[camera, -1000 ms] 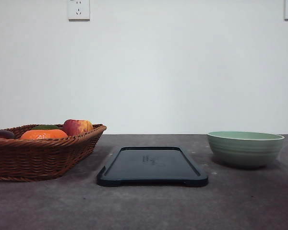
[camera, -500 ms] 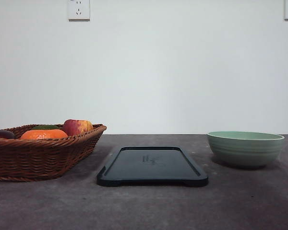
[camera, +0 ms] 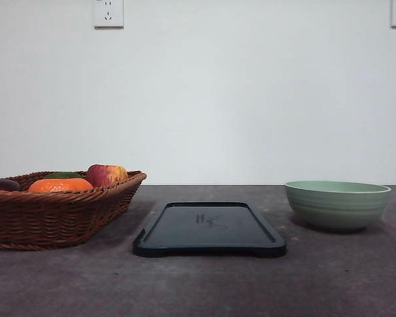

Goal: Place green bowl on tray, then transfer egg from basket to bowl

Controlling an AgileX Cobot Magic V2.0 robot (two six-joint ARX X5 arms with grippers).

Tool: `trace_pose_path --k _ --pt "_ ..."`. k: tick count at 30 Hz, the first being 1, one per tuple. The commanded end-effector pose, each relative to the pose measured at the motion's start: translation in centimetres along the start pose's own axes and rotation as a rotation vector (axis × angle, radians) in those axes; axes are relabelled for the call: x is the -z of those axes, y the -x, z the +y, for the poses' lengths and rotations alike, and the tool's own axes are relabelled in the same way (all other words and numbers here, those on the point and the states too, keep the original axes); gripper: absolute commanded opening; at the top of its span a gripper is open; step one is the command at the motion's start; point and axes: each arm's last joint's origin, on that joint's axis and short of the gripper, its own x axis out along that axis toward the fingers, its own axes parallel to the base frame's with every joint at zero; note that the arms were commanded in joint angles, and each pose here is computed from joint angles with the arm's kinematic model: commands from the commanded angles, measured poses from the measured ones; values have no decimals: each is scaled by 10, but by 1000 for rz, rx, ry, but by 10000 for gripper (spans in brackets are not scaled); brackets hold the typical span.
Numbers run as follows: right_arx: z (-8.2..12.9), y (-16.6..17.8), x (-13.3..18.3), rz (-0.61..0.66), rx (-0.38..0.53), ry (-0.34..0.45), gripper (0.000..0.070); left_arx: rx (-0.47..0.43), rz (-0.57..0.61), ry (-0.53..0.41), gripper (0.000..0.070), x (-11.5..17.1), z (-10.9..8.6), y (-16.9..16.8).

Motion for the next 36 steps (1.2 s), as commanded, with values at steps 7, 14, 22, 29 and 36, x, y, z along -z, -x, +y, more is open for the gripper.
trace_pose_path --k 7,14,22,29,36 --pt "-1 -31 -15 202 11 64 6 58 183 -95 0 -31 -5 -27" --pt "-1 -48 -18 257 -19 51 7 69 251 -108 0 -38 -4 -45" --pt "-2 -49 -17 267 -17 47 318 71 242 -113 330 -39 -4 -46" --pt "-3 -47 -16 304 -2 19 318 71 242 -113 328 -39 -4 -46" --pt "-13 -49 -29 414 60 -25 318 71 241 -114 328 -40 -4 -46"
